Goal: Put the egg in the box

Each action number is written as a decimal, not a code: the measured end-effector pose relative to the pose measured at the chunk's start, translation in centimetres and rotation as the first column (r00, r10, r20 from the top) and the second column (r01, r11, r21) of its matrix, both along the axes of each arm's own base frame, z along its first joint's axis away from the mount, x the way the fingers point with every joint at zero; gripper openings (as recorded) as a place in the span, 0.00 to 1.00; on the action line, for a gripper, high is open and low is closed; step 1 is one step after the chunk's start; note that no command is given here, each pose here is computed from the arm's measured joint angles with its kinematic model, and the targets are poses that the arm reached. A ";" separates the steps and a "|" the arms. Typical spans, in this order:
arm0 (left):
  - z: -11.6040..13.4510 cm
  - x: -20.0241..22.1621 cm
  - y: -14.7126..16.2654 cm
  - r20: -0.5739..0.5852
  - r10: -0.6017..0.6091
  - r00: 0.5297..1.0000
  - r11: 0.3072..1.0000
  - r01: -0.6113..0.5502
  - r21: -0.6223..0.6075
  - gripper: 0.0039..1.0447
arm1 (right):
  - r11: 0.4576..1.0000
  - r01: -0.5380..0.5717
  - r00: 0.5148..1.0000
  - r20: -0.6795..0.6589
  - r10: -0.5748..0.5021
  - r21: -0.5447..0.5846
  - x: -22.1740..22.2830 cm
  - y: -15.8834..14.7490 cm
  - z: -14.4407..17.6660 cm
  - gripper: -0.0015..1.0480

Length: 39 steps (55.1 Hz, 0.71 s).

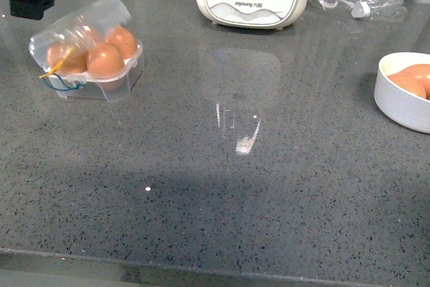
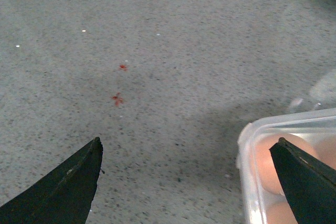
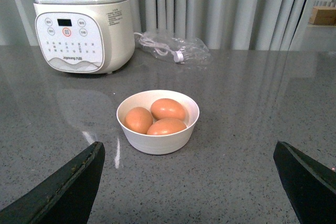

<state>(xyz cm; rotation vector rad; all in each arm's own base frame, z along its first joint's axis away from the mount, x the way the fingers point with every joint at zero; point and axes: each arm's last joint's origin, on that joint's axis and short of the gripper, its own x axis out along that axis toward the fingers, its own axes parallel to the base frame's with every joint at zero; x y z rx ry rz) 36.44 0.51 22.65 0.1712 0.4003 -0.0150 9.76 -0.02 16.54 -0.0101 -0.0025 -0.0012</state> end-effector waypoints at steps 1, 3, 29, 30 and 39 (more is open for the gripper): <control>0.0 -0.1 -0.2 -0.001 -0.005 1.000 1.000 0.005 -0.002 0.94 | 1.000 0.000 1.000 0.000 0.000 0.000 0.0 0.0 0.0 0.93; 0.1 -0.3 -0.7 -0.004 -0.021 1.000 1.000 0.021 -0.011 0.94 | 1.000 0.000 1.000 0.000 0.000 0.000 0.0 0.0 0.0 0.93; -0.4 -4.6 -6.5 -0.190 -0.298 0.936 0.955 0.288 -0.078 0.94 | 1.000 0.000 1.000 0.000 0.000 0.000 0.0 0.0 0.0 0.93; -0.4 -4.6 -6.5 -0.191 -0.300 0.935 0.954 0.290 -0.078 0.94 | 1.000 0.000 1.000 0.000 0.000 0.000 0.0 0.0 0.0 0.93; 0.9 -5.1 -6.2 -0.146 -0.296 0.944 0.955 0.288 -0.074 0.94 | 1.000 0.000 1.000 0.000 0.000 0.000 0.0 0.0 0.0 0.93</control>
